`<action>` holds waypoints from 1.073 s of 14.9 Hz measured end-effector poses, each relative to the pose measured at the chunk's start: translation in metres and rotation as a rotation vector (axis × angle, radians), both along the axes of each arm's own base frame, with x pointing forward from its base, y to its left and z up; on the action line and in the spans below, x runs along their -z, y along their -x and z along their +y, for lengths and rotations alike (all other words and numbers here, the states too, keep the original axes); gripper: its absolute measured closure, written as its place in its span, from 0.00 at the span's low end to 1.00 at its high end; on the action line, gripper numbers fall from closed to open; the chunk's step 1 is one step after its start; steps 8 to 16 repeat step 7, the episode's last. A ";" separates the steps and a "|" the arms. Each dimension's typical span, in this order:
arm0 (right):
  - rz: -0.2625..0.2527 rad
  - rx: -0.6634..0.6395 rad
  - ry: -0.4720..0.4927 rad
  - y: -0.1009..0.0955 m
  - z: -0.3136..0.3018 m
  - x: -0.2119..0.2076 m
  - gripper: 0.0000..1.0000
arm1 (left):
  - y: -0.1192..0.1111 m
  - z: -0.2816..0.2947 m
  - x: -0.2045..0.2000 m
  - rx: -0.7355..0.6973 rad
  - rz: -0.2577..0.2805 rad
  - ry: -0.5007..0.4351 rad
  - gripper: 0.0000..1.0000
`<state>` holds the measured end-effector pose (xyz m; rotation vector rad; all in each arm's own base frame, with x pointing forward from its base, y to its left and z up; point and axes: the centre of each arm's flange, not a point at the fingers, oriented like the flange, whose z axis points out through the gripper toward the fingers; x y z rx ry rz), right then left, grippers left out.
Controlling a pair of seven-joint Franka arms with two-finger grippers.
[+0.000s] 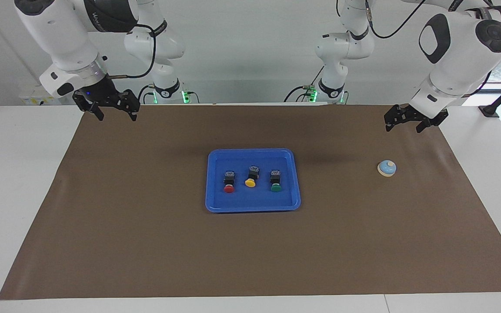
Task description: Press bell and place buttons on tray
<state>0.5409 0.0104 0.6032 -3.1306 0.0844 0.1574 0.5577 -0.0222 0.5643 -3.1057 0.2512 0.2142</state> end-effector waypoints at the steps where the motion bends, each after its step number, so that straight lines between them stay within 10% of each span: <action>1: 0.000 0.000 0.000 0.000 0.000 0.000 0.00 | 0.000 -0.001 -0.001 0.001 -0.002 0.001 0.00; 16: 0.000 0.000 0.000 0.000 0.000 0.000 0.00 | -0.002 -0.002 -0.015 0.000 -0.032 0.011 0.00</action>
